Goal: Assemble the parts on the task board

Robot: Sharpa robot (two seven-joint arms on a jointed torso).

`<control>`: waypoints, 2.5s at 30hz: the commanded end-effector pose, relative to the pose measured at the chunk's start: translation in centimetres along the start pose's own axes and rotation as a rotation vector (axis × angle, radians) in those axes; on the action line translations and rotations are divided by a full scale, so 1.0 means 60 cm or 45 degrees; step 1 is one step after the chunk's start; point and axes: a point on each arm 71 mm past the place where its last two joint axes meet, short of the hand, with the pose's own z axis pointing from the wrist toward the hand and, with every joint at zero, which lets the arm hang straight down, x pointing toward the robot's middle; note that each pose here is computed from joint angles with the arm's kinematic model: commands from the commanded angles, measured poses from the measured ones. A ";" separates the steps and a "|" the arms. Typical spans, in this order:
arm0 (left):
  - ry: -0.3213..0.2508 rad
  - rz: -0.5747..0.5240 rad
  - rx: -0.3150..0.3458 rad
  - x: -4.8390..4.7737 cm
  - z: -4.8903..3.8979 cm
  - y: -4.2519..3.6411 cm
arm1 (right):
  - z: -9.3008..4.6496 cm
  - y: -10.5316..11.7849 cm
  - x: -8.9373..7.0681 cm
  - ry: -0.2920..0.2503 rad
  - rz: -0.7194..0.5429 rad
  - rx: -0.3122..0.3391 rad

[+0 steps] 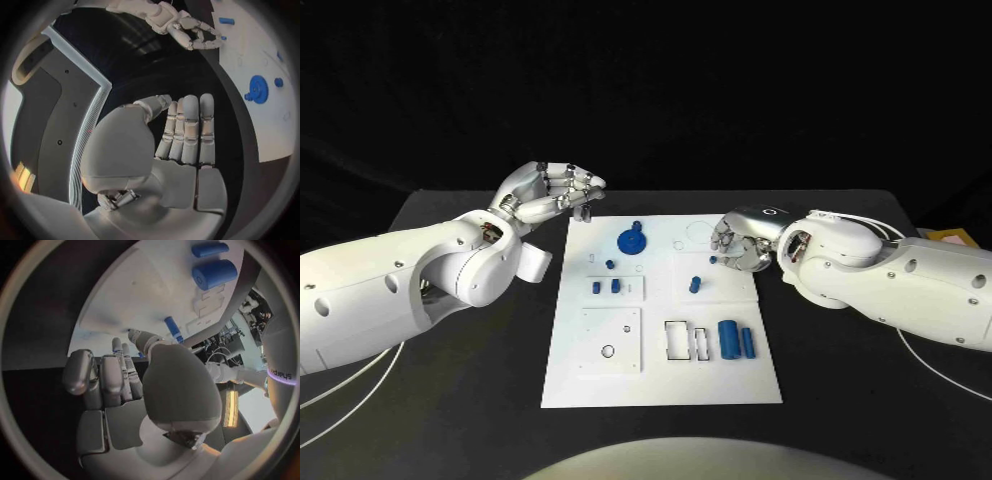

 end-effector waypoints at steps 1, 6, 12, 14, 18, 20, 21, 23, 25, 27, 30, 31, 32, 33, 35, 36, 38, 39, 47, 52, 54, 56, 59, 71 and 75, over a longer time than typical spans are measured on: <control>-0.025 -0.103 0.029 0.002 0.001 -0.004 | 0.004 0.006 0.006 0.017 -0.079 0.007; -0.036 -0.108 0.020 0.000 0.001 -0.003 | 0.006 0.013 0.012 0.032 -0.078 0.000; -0.049 -0.108 0.009 -0.003 0.002 -0.001 | 0.009 0.021 0.019 0.042 -0.074 -0.008; -0.051 -0.108 0.005 -0.003 0.002 -0.001 | 0.010 0.022 0.020 0.044 -0.073 -0.008; -0.054 -0.111 -0.008 -0.002 0.003 0.001 | 0.012 0.022 0.024 0.053 -0.073 -0.001; -0.052 -0.113 -0.012 -0.001 0.003 0.001 | 0.013 0.021 0.027 0.063 -0.075 0.007; -0.052 -0.114 -0.014 0.000 0.004 0.001 | 0.013 0.020 0.029 0.069 -0.077 0.013; -0.049 -0.116 -0.020 0.000 0.004 0.002 | 0.014 0.019 0.032 0.086 -0.084 0.025; -0.046 -0.118 -0.030 0.000 0.004 0.003 | 0.014 0.019 0.037 0.106 -0.090 0.036; -0.047 -0.118 -0.039 0.000 0.004 0.004 | 0.014 0.020 0.040 0.121 -0.096 0.042; -0.049 -0.117 -0.048 -0.002 0.004 0.005 | 0.013 0.022 0.047 0.138 -0.106 0.045; -0.049 -0.117 -0.051 -0.002 0.004 0.006 | 0.013 0.023 0.049 0.142 -0.107 0.045; -0.049 -0.117 -0.053 -0.003 0.004 0.006 | 0.012 0.023 0.051 0.146 -0.110 0.044; -0.049 -0.117 -0.055 -0.003 0.004 0.006 | 0.012 0.024 0.052 0.148 -0.111 0.044; -0.050 -0.116 -0.059 -0.004 0.003 0.007 | 0.012 0.025 0.054 0.149 -0.114 0.043; -0.050 -0.116 -0.061 -0.004 0.003 0.007 | 0.011 0.026 0.055 0.148 -0.117 0.042; -0.051 -0.116 -0.064 -0.005 0.003 0.007 | 0.010 0.028 0.056 0.139 -0.124 0.041; -0.051 -0.116 -0.065 -0.005 0.003 0.007 | 0.010 0.029 0.056 0.133 -0.127 0.041; -0.052 -0.113 -0.080 -0.006 0.002 0.009 | 0.006 0.032 0.053 0.053 -0.136 0.061; -0.048 -0.113 -0.085 -0.005 0.002 0.009 | 0.005 0.034 0.050 0.016 -0.136 0.071; -0.046 -0.113 -0.087 -0.005 0.002 0.009 | 0.005 0.035 0.050 0.007 -0.136 0.073; -0.044 -0.113 -0.089 -0.005 0.002 0.009 | 0.004 0.035 0.049 -0.008 -0.136 0.075; -0.042 -0.112 -0.091 -0.005 0.002 0.010 | 0.003 0.036 0.046 -0.037 -0.129 0.075; -0.038 -0.113 -0.099 -0.004 0.003 0.011 | -0.005 0.043 0.031 -0.147 -0.091 0.052; -0.040 -0.112 -0.101 -0.006 0.002 0.012 | -0.009 0.042 0.023 -0.167 -0.082 0.050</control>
